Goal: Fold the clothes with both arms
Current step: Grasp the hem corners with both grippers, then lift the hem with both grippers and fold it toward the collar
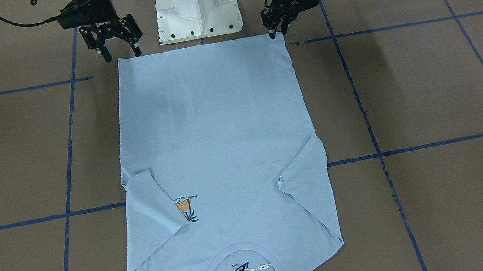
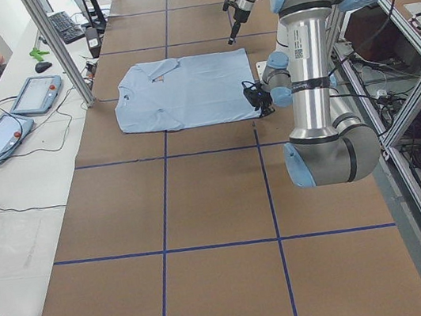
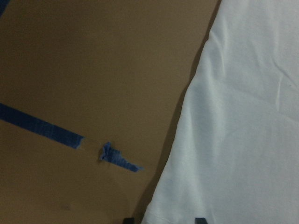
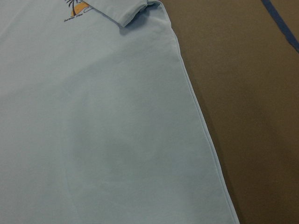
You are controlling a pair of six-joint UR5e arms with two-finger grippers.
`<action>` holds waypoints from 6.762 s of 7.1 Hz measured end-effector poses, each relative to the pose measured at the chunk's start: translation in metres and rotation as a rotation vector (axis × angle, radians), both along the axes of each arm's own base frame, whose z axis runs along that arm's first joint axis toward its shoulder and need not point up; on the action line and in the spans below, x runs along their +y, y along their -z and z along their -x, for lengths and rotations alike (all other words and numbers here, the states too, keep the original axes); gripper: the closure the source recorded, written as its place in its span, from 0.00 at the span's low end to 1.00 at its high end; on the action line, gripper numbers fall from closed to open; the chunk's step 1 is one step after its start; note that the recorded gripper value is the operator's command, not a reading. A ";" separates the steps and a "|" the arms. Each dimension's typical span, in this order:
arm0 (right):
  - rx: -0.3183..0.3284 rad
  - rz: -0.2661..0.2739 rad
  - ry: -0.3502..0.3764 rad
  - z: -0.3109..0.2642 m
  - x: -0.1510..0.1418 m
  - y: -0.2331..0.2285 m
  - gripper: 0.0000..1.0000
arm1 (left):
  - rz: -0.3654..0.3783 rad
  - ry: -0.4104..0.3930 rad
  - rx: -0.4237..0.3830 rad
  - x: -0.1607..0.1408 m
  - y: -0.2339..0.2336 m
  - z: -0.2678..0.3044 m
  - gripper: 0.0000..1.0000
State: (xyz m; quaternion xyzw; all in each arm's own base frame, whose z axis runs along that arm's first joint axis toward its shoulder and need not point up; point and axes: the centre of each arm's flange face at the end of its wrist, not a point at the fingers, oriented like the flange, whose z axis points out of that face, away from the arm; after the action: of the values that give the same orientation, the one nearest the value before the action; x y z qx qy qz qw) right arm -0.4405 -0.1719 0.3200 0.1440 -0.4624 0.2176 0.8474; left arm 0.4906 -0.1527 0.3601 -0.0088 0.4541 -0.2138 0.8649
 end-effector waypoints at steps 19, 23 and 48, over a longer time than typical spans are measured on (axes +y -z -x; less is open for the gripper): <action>0.139 0.063 -0.044 0.046 0.048 -0.049 0.61 | -0.005 -0.007 0.042 0.001 0.019 -0.001 1.00; 0.141 0.062 -0.040 0.044 0.047 -0.047 0.22 | -0.005 -0.007 0.042 0.001 0.019 -0.001 1.00; 0.110 0.103 0.057 -0.073 0.042 0.082 1.00 | -0.039 -0.161 0.168 0.003 0.169 0.147 1.00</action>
State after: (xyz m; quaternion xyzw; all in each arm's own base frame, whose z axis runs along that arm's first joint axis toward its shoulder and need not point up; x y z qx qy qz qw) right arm -0.3670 -0.1294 0.2375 0.0987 -0.4073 0.2087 0.8836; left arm 0.3433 -0.1501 0.1914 -0.0462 0.5270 -0.1335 0.8381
